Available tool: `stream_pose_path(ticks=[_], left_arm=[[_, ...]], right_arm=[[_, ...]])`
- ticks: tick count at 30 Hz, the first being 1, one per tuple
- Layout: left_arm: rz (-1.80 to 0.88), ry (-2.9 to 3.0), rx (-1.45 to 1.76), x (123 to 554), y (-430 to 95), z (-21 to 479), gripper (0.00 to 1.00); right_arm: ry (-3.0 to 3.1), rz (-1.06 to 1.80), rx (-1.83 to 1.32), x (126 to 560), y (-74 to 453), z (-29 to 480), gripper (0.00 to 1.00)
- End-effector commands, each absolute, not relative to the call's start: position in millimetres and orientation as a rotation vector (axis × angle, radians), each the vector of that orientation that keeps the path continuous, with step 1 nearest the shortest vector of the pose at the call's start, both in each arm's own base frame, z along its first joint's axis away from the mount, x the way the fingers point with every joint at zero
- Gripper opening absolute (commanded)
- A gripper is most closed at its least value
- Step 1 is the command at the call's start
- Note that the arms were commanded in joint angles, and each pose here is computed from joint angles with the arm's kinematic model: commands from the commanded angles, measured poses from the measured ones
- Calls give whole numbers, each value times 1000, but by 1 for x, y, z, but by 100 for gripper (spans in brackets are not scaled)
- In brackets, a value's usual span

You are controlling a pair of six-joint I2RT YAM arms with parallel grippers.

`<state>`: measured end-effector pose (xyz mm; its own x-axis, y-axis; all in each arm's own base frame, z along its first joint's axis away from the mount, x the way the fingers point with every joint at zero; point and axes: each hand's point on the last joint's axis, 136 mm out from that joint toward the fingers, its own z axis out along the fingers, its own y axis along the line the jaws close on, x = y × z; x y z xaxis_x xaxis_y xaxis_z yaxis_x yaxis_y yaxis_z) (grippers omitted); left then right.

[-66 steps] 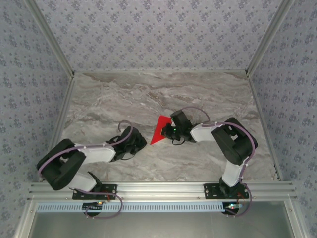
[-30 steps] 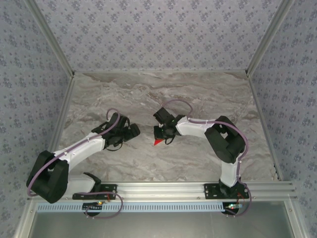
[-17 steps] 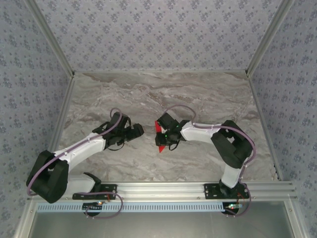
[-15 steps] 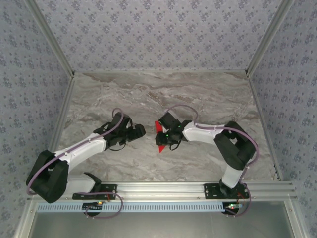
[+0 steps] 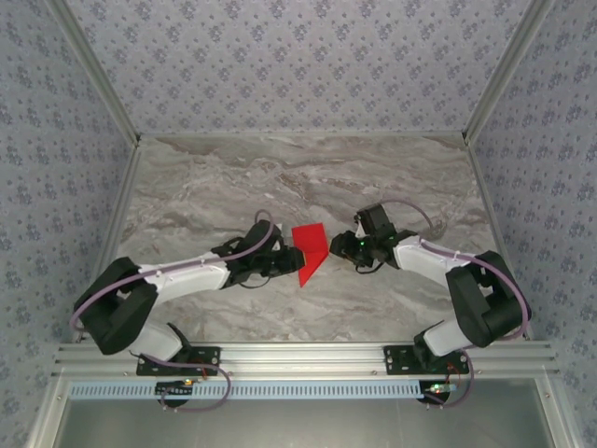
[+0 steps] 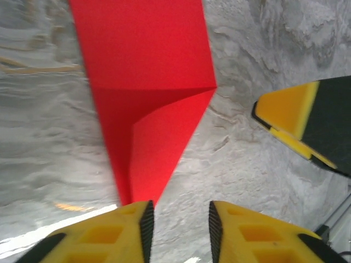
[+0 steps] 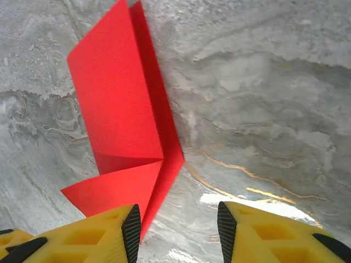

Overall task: Fold a paper plane with a square sheet of paper (pick it up from the middle)
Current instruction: Third fold the triangle at the center of the table, then fourth fold the wing at the center of the table.

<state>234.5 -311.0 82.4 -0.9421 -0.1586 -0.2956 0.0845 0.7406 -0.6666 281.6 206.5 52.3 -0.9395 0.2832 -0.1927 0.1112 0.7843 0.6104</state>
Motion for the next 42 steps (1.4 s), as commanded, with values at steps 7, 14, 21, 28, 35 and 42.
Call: stream_pose_path(ticks=[7,14,21,28,35,42], left_arm=[[-939,2609,-81,258,-328,71,18],[-863,2624,-95,259,-318,59,16],[-846,2625,-91,257,-316,59,16],[-830,2635,-95,257,-313,56,16],[-797,2639,-110,258,-307,54,15],[-776,2649,-136,261,-299,51,15]], right_arm=[[2701,1094,225,285,225,49,42],[2702,1213,174,289,241,43,41],[2684,1283,146,292,250,44,37],[2678,1325,131,294,255,43,35],[2649,1422,53,293,267,47,32],[2680,1401,-83,287,274,44,25]])
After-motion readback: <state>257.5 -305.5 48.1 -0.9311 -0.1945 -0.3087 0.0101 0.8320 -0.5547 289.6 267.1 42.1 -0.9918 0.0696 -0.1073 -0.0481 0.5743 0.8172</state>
